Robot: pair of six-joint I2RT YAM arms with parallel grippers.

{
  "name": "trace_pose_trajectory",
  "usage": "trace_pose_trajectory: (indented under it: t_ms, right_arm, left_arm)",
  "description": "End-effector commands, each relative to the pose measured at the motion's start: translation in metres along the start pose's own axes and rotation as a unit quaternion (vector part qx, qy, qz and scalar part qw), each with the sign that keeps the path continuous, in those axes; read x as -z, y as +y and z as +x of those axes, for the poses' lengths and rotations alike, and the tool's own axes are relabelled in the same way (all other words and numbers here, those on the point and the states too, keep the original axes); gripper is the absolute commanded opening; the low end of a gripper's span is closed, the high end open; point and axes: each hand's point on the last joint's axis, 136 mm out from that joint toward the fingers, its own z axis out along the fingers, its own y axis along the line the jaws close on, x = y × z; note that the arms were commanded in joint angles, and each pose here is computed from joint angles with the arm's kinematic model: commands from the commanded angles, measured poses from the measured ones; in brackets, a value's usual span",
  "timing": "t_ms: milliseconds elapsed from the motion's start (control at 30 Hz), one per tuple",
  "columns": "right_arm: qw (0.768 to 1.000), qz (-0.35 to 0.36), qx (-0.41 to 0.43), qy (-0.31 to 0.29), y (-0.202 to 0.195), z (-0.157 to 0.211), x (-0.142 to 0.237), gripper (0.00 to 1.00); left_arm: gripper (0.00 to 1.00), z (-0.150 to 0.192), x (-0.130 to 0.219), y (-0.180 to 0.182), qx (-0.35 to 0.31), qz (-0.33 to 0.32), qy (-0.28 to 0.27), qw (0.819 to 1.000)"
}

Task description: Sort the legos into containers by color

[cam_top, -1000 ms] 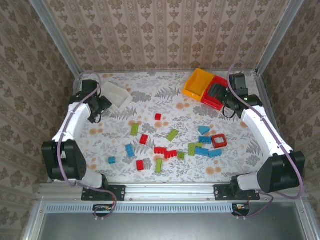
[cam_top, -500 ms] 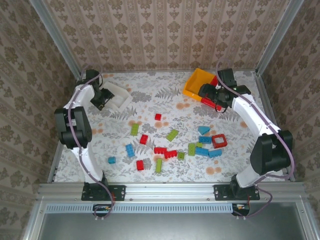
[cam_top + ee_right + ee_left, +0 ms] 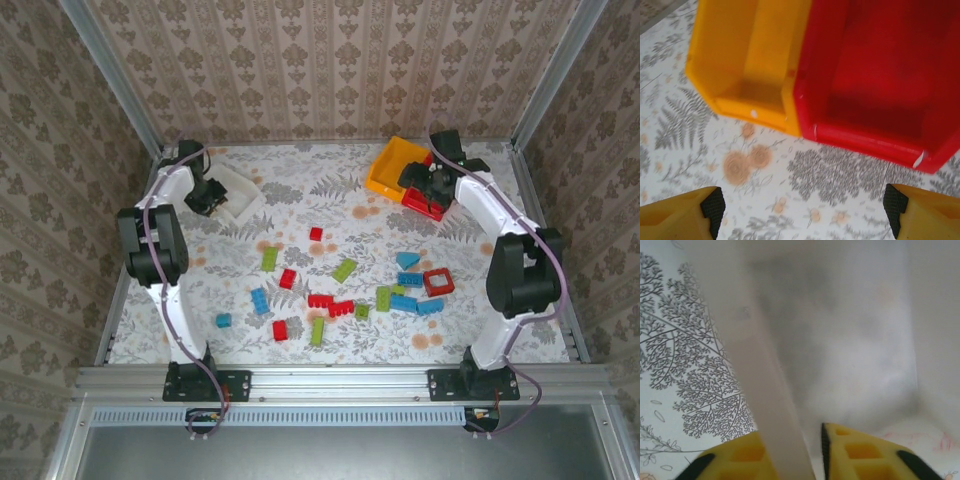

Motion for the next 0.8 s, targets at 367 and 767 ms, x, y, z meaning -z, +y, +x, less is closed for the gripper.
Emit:
trace_pose_trajectory:
  t_ms: [367, 767]
  right_arm:
    - [0.998, 0.057, 0.012, 0.004, -0.01, -0.048, -0.074, 0.75]
    - [0.996, 0.066, 0.046, 0.049, -0.012, -0.037, -0.104, 0.37]
  left_arm:
    - [0.03, 0.047, 0.004, -0.051, -0.179, -0.012, 0.021, 0.984]
    - [0.01, 0.082, -0.009, -0.116, -0.245, 0.026, 0.032, 0.969]
